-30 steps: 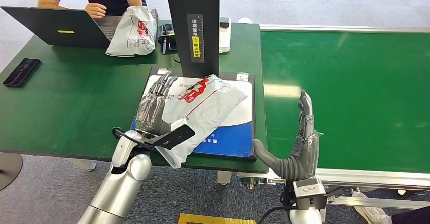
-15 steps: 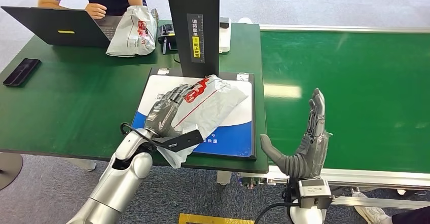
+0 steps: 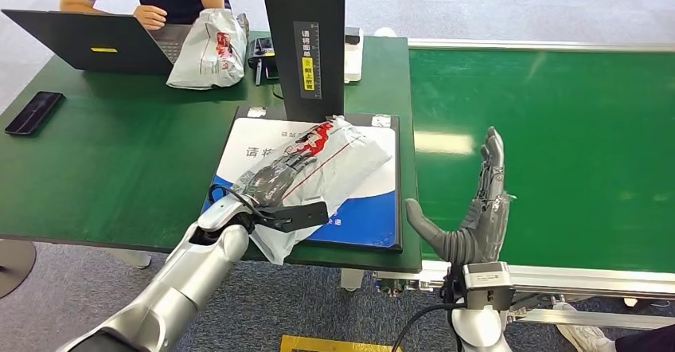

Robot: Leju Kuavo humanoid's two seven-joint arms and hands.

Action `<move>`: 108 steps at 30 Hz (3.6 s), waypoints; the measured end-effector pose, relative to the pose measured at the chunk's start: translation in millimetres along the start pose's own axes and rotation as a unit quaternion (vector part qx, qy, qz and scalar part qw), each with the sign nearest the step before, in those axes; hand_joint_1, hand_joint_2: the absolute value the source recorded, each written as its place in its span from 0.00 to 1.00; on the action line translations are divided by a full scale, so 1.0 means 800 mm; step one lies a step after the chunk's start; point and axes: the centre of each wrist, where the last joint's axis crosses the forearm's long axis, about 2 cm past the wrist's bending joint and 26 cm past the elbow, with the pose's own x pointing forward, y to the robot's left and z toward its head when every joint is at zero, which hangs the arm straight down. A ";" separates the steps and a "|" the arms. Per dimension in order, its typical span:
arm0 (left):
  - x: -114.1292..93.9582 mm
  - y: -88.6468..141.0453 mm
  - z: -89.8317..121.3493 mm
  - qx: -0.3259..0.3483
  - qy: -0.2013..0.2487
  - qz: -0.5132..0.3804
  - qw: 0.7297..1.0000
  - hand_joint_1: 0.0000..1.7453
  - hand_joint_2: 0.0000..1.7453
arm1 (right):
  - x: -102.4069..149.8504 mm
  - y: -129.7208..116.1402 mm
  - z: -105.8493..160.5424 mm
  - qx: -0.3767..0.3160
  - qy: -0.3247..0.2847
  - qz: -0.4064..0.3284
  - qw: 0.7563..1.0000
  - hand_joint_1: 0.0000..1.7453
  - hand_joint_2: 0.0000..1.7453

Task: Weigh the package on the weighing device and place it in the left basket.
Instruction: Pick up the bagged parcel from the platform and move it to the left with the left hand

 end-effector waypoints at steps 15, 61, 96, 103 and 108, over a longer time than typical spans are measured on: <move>-0.028 0.015 -0.015 -0.106 0.092 0.030 0.990 1.00 1.00 | -0.012 0.021 -0.005 0.008 0.015 -0.013 1.000 0.00 1.00; -0.027 0.078 0.034 0.211 -0.260 0.337 0.880 1.00 1.00 | -0.039 0.014 0.005 0.051 0.084 -0.087 0.991 0.00 1.00; -0.014 0.089 0.052 0.382 -0.216 0.306 0.845 1.00 1.00 | -0.095 0.022 0.075 0.108 0.341 -0.307 0.882 0.00 1.00; -0.016 0.092 0.055 0.425 -0.139 0.244 0.861 1.00 1.00 | -0.102 0.021 0.077 0.112 0.344 -0.248 0.899 0.00 1.00; -0.018 0.094 0.057 0.459 -0.079 0.196 0.863 1.00 1.00 | -0.102 0.021 0.077 0.116 0.342 -0.224 0.905 0.00 1.00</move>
